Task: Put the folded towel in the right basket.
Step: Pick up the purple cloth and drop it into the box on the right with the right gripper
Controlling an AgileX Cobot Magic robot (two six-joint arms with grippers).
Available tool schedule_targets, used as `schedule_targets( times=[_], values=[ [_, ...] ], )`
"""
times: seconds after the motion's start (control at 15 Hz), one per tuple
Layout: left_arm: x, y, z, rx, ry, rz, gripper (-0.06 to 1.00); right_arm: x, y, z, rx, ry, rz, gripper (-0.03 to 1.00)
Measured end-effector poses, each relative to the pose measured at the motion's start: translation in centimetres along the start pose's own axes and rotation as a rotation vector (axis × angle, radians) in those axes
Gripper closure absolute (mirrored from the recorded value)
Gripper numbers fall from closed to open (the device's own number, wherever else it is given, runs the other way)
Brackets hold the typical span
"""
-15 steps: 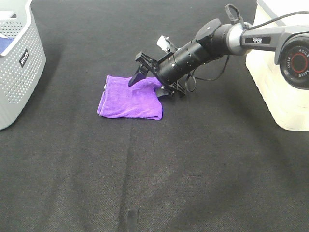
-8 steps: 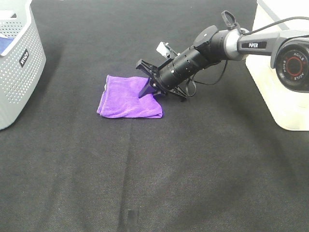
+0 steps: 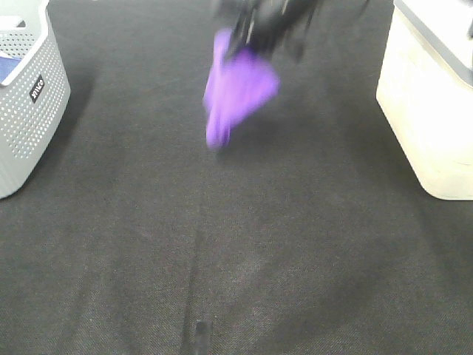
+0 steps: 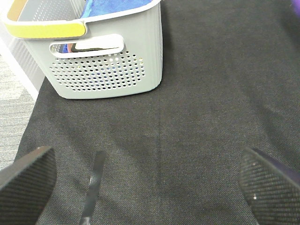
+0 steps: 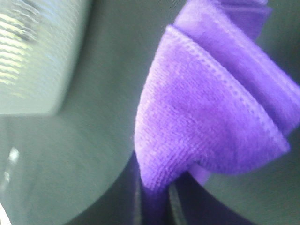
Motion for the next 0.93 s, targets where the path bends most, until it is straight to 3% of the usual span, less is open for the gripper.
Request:
schedule_targets(
  times=[0.2,0.4,0.53,0.73,0.8,0.93],
  values=[
    [0.0,0.0,0.0,0.000,0.000,0.000,-0.05,10.8,3.6,-3.3,0.008,-0.146,-0.244,0.93],
    [0.0,0.0,0.0,-0.001,0.000,0.000,-0.05,21.7,2.9,-9.0,-0.045,-0.405,-0.379,0.93],
    [0.0,0.0,0.0,-0.001,0.000,0.000,-0.05,26.2,1.5,-12.0,-0.103,-0.496,-0.424,0.93],
    [0.0,0.0,0.1,-0.004,0.006,0.000,-0.05,29.3,-0.9,-16.1,-0.171,-0.629,-0.400,0.93],
    [0.0,0.0,0.1,-0.004,0.006,0.000,-0.05,29.2,-2.6,-18.6,-0.232,-0.666,-0.341,0.93],
    [0.0,0.0,0.1,-0.004,0.006,0.000,-0.05,27.8,-4.8,-21.1,-0.303,-0.677,-0.241,0.93]
  ],
)
Point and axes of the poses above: a point on each arm's last joint axis where the gripper is mounted, x pointing back along that axis away from the gripper, z along the wrist's bending axis when the last joint is at zero, y = z × x, the point moved 2 cm from there along -x, pointing out along that axis toward the gripper, and after that the axes turned 9 degrees about x, right-handed, at the moved point
